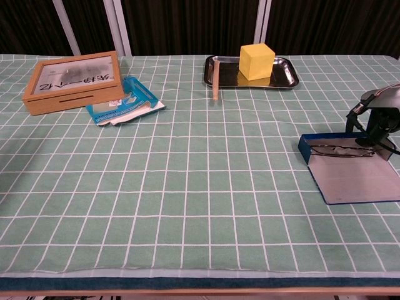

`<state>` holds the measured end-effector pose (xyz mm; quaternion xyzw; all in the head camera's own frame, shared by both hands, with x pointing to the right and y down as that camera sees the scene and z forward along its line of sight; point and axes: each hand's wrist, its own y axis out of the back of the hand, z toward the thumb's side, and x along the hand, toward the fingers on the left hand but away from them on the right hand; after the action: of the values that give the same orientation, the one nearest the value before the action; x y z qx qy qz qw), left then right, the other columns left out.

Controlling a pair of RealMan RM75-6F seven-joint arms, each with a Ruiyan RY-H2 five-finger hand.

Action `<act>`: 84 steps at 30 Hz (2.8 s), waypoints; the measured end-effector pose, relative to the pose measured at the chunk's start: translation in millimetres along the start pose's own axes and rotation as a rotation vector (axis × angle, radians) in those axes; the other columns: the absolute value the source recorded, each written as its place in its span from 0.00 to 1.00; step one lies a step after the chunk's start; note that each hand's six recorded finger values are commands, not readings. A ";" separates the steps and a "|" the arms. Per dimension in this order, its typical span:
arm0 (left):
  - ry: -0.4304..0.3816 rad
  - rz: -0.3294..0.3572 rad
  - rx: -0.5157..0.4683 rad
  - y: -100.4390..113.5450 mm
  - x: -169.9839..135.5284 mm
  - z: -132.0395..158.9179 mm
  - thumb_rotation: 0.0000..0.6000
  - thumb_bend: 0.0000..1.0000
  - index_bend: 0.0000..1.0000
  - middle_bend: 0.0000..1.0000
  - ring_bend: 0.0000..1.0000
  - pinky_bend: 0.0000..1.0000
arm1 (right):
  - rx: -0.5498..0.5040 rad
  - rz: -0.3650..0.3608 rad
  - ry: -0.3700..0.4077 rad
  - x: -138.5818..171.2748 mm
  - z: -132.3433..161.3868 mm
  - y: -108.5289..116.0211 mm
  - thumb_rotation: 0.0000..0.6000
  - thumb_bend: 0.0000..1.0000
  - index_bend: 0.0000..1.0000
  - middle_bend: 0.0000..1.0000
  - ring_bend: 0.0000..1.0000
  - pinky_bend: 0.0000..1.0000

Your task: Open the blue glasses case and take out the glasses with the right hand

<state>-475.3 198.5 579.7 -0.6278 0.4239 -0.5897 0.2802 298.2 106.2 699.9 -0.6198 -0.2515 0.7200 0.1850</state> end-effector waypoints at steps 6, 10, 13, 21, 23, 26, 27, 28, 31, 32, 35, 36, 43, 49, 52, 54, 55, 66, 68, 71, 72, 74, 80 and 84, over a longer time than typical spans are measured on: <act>0.001 0.001 -0.001 0.1 0.1 -0.1 1.00 0.03 0.00 0.00 0.00 0.00 | -0.005 0.002 -0.002 -1.0 0.2 -1.4 1.00 0.52 0.40 0.87 0.94 1.00; 0.001 0.001 -0.002 0.2 0.0 -0.1 1.00 0.03 0.00 0.00 0.00 0.00 | -0.005 0.004 -0.003 -1.4 0.8 -2.4 1.00 0.52 0.40 0.87 0.94 1.00; 0.001 0.001 -0.002 0.3 0.0 -0.2 1.00 0.03 0.00 0.00 0.00 0.00 | -0.009 0.005 -0.003 -1.3 1.1 -3.0 1.00 0.52 0.40 0.87 0.94 1.00; 0.003 0.001 -0.004 0.4 -0.1 -0.2 1.00 0.03 0.00 0.00 0.00 0.00 | -0.014 0.001 -0.002 -1.5 2.6 -1.7 1.00 0.53 0.40 0.87 0.94 1.00; 0.003 0.002 -0.004 0.6 -0.2 -0.3 1.00 0.03 0.00 0.00 0.00 0.00 | -0.016 0.001 -0.001 -1.2 3.3 -1.9 1.00 0.53 0.40 0.87 0.94 1.00; 0.004 0.001 -0.005 0.6 -0.3 -0.5 1.00 0.03 0.00 0.00 0.00 0.00 | -0.016 0.002 -0.001 -0.9 3.9 -1.9 1.00 0.53 0.40 0.87 0.94 1.00; 0.004 0.001 -0.006 0.6 -0.3 -0.5 1.00 0.03 0.00 0.00 0.00 0.00 | -0.016 0.003 -0.002 -0.8 4.0 -2.0 1.00 0.53 0.40 0.87 0.94 1.00; 0.005 0.001 -0.006 0.6 -0.3 -0.5 1.00 0.03 0.00 0.00 0.00 0.00 | -0.016 0.004 -0.003 -0.8 4.0 -2.2 1.00 0.53 0.40 0.87 0.94 1.00; 0.005 0.002 -0.007 0.9 -0.3 -0.6 1.00 0.03 0.00 0.00 0.00 0.00 | -0.016 0.008 -0.007 -0.8 3.7 -3.0 1.00 0.53 0.41 0.87 0.94 1.00; 0.005 0.002 -0.007 0.9 -0.3 -0.6 1.00 0.03 0.00 0.00 0.00 0.00 | -0.015 0.009 -0.008 -0.8 3.7 -3.2 1.00 0.53 0.42 0.87 0.94 1.00; 0.005 0.000 -0.007 0.7 -0.4 -0.6 1.00 0.03 0.00 0.00 0.00 0.00 | -0.016 0.010 -0.011 -1.1 3.6 -3.4 1.00 0.53 0.43 0.87 0.94 1.00; 0.006 -0.001 -0.007 0.4 -0.6 -0.6 1.00 0.03 0.00 0.00 0.00 0.00 | -0.016 0.011 -0.012 -1.1 3.5 -3.5 1.00 0.53 0.43 0.87 0.94 1.00; 0.008 0.000 -0.009 0.6 -0.6 -0.8 1.00 0.03 0.00 0.00 0.00 0.00 | -0.015 0.016 -0.019 -1.3 3.5 -5.1 1.00 0.53 0.44 0.87 0.94 1.00; 0.008 -0.001 -0.009 0.6 -0.4 -0.8 1.00 0.03 0.00 0.00 0.00 0.00 | -0.018 0.015 -0.020 -1.7 3.2 -5.0 1.00 0.53 0.47 0.87 0.94 1.00; 0.007 -0.001 -0.009 0.5 -0.4 -0.7 1.00 0.03 0.00 0.00 0.00 0.00 | -0.019 0.013 -0.017 -1.3 4.1 -4.2 1.00 0.53 0.48 0.87 0.94 1.00; 0.007 -0.001 -0.009 0.6 -0.4 -0.7 1.00 0.03 0.00 0.00 0.00 0.00 | -0.021 0.012 -0.014 -0.9 4.8 -3.4 1.00 0.53 0.48 0.87 0.94 1.00; 0.007 0.000 -0.009 0.7 -0.4 -0.7 1.00 0.03 0.00 0.00 0.00 0.00 | -0.022 0.012 -0.013 -0.7 5.1 -3.1 1.00 0.53 0.48 0.87 0.94 1.00; 0.008 -0.001 -0.008 0.6 -0.5 -0.7 1.00 0.03 0.00 0.00 0.00 0.00 | -0.085 0.004 -0.005 2.2 9.0 6.5 1.00 0.53 0.49 0.87 0.94 1.00; 0.008 -0.001 -0.008 0.5 -0.6 -0.7 1.00 0.03 0.00 0.00 0.00 0.00 | -0.102 0.003 -0.003 2.6 9.7 7.8 1.00 0.53 0.49 0.87 0.94 1.00; 0.008 0.000 -0.009 0.7 -0.6 -0.7 1.00 0.03 0.00 0.00 0.00 0.00 | -0.131 -0.005 0.003 2.9 11.5 10.0 1.00 0.53 0.49 0.87 0.94 1.00; 0.009 0.000 -0.009 0.8 -0.6 -0.7 1.00 0.03 0.00 0.00 0.00 0.00 | -0.139 -0.012 0.008 3.0 12.5 10.9 1.00 0.53 0.49 0.87 0.94 1.00; 0.009 0.000 -0.009 0.8 -0.7 -0.8 1.00 0.03 0.00 0.00 0.00 0.00 | -0.150 -0.026 0.019 3.1 14.5 12.0 1.00 0.53 0.49 0.87 0.94 1.00; 0.009 0.001 -0.010 0.9 -0.7 -0.7 1.00 0.03 0.00 0.00 0.00 0.00 | -0.188 -0.084 0.068 3.5 22.9 13.8 1.00 0.52 0.49 0.87 0.94 1.00; 0.009 0.001 -0.011 1.0 -0.7 -0.8 1.00 0.03 0.00 0.00 0.00 0.00 | -0.196 -0.144 0.107 4.1 29.0 16.3 1.00 0.52 0.49 0.87 0.94 1.00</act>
<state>-476.2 198.7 578.6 -0.6263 0.4286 -0.5901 0.2753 269.8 91.6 690.1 -0.6527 -0.3544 0.6427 0.1878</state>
